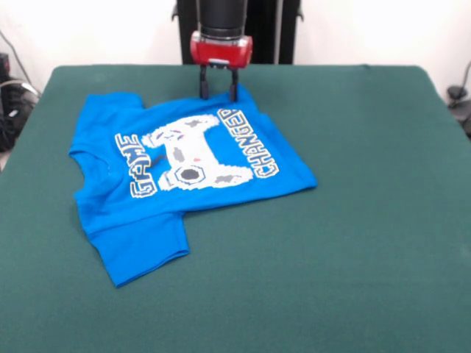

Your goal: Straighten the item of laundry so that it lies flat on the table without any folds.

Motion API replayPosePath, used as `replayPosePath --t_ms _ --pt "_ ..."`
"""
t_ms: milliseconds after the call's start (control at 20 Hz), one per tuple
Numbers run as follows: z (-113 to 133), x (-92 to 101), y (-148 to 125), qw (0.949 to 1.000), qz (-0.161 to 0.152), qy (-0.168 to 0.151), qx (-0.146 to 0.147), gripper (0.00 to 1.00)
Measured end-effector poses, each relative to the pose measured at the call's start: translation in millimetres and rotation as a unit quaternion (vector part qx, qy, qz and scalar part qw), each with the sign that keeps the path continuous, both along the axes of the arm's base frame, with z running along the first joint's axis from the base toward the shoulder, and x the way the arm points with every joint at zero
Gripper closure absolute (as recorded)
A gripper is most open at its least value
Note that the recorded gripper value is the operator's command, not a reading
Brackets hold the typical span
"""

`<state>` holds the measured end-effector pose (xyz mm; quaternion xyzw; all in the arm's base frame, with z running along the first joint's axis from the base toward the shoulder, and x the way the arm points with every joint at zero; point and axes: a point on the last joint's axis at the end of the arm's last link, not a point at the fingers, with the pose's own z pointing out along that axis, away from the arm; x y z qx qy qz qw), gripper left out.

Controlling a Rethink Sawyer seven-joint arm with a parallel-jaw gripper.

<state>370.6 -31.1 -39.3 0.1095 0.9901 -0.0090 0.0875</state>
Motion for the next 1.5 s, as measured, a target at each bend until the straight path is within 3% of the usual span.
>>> replayPosePath --t_ms 150,650,850,1500 --pt "3 -9.3 -6 0.9999 -0.008 0.008 0.003 0.0" --pt "37 -68.2 -16 0.9952 -0.039 0.089 0.017 0.0" --pt "50 -78.6 -14 0.9932 -0.04 0.108 0.016 0.0" --pt "93 -70.1 -48 0.9867 -0.078 0.143 -0.009 0.0"
